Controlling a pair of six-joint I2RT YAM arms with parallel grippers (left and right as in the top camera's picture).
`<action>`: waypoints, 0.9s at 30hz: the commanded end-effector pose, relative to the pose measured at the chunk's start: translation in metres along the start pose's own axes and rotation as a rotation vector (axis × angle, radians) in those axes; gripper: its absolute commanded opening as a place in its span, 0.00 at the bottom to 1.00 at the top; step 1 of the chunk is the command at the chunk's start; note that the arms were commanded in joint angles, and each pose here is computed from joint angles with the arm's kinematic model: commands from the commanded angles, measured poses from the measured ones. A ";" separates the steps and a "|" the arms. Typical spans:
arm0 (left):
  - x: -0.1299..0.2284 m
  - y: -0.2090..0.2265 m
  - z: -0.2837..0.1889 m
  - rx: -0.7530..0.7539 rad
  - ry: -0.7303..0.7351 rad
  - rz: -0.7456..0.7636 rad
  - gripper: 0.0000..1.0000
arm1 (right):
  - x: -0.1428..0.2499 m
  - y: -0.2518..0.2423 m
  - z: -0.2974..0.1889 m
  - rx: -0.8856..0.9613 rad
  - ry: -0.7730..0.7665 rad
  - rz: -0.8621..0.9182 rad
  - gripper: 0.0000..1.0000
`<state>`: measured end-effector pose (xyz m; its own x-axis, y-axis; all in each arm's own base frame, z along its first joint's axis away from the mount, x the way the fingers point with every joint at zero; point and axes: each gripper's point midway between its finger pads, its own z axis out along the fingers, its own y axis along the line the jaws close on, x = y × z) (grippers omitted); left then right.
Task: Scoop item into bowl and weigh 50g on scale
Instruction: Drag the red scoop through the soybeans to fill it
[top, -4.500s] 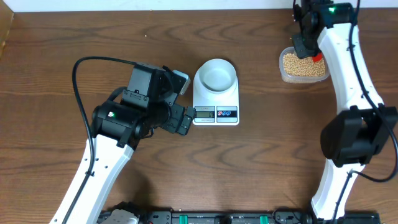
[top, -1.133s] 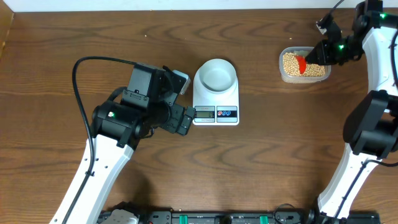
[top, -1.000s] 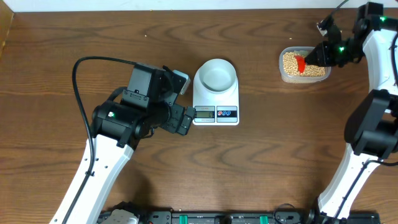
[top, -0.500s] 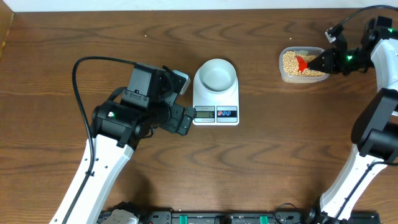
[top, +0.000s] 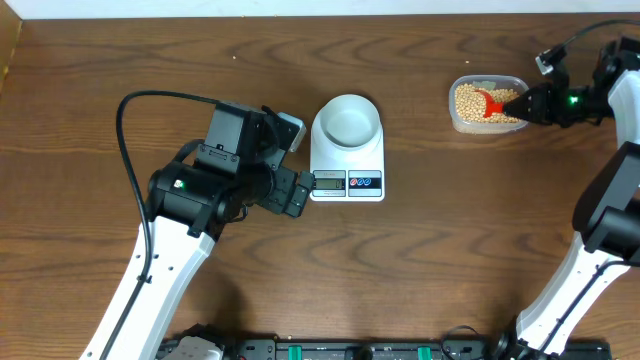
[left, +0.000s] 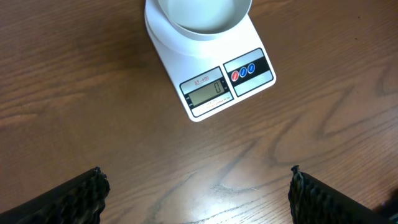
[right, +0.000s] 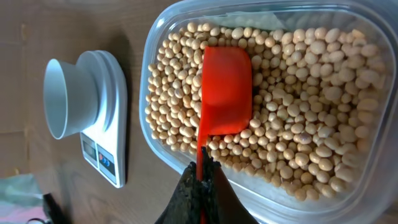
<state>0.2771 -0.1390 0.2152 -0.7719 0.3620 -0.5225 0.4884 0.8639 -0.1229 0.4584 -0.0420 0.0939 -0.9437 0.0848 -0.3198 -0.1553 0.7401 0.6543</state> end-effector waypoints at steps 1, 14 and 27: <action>0.002 -0.001 0.002 0.010 0.011 0.004 0.95 | 0.009 -0.002 0.008 -0.057 0.012 0.050 0.01; 0.002 -0.001 0.002 0.010 0.011 0.004 0.95 | -0.001 -0.003 0.000 -0.109 -0.050 0.100 0.01; 0.002 -0.001 0.002 0.010 0.011 0.004 0.95 | -0.008 -0.011 -0.022 -0.199 -0.140 0.161 0.01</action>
<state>0.2770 -0.1390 0.2152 -0.7721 0.3621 -0.5222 0.4885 0.8638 -0.1233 0.4597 -0.0695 0.1035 -0.9184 0.2522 -0.3047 -0.0768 0.6421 0.7628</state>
